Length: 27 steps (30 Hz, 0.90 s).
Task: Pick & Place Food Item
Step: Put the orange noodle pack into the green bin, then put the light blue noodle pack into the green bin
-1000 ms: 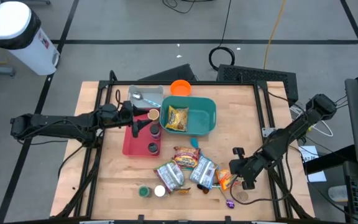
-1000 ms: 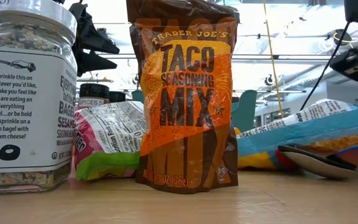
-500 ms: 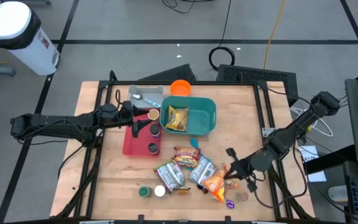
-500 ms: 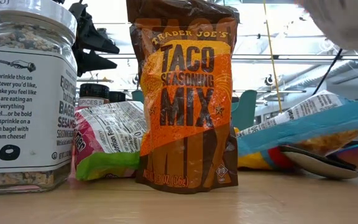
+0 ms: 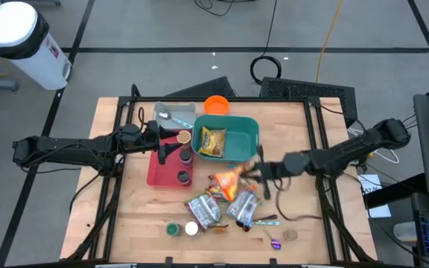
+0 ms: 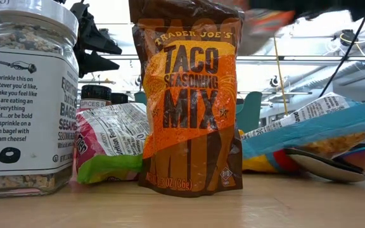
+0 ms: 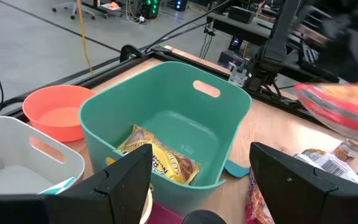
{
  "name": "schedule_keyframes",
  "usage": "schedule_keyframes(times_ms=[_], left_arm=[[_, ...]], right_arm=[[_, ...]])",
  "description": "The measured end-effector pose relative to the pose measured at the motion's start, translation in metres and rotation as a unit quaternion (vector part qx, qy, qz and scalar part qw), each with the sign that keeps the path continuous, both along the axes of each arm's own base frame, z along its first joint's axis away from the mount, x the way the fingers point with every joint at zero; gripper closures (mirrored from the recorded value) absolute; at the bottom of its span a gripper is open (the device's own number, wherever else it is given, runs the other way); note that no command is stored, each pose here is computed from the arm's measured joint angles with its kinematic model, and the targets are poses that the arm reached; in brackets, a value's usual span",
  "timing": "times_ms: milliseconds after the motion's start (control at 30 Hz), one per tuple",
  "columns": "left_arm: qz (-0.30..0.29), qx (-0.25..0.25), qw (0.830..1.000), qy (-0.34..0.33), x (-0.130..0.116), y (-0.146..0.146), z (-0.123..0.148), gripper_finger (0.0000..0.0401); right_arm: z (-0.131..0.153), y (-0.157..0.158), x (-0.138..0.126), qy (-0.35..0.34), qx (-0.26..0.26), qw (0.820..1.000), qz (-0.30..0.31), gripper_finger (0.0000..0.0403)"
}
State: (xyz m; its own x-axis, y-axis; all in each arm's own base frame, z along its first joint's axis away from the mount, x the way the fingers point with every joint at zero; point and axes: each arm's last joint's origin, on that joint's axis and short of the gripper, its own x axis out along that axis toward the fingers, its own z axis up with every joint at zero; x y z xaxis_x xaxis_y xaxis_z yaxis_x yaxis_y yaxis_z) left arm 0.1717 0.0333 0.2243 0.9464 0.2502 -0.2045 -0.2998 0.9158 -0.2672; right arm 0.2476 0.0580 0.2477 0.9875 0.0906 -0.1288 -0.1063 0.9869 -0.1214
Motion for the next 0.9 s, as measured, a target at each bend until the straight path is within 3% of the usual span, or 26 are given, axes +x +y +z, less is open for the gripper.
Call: schedule_keyframes(times_ms=[133, 233, 367, 633, 900], left_arm=[[0.000, 0.000, 1.000, 0.000, 0.000, 0.000, 0.000, 0.0125], [0.000, 0.000, 1.000, 0.000, 0.000, 0.000, 0.000, 0.0125], [0.000, 0.000, 1.000, 0.001, 0.000, 0.000, 0.000, 0.0125], [0.000, 0.000, 1.000, 0.001, 0.000, 0.000, 0.000, 0.0125], [-0.001, 0.000, 1.000, 0.001, 0.000, 0.000, 0.000, 0.0125]], right_arm=[[-0.007, -0.037, 0.020, -0.042, 0.015, 0.994, -0.103, 0.0403], [-0.021, -0.065, 0.034, -0.059, 0.062, 0.971, -0.224, 0.0403], [-0.051, -0.089, 0.045, -0.040, 0.098, 0.946, -0.307, 0.0401], [-0.068, -0.095, 0.050, -0.015, 0.093, 0.944, -0.315, 0.0342], [-0.067, -0.090, 0.051, 0.011, 0.069, 0.967, -0.243, 0.0237]])
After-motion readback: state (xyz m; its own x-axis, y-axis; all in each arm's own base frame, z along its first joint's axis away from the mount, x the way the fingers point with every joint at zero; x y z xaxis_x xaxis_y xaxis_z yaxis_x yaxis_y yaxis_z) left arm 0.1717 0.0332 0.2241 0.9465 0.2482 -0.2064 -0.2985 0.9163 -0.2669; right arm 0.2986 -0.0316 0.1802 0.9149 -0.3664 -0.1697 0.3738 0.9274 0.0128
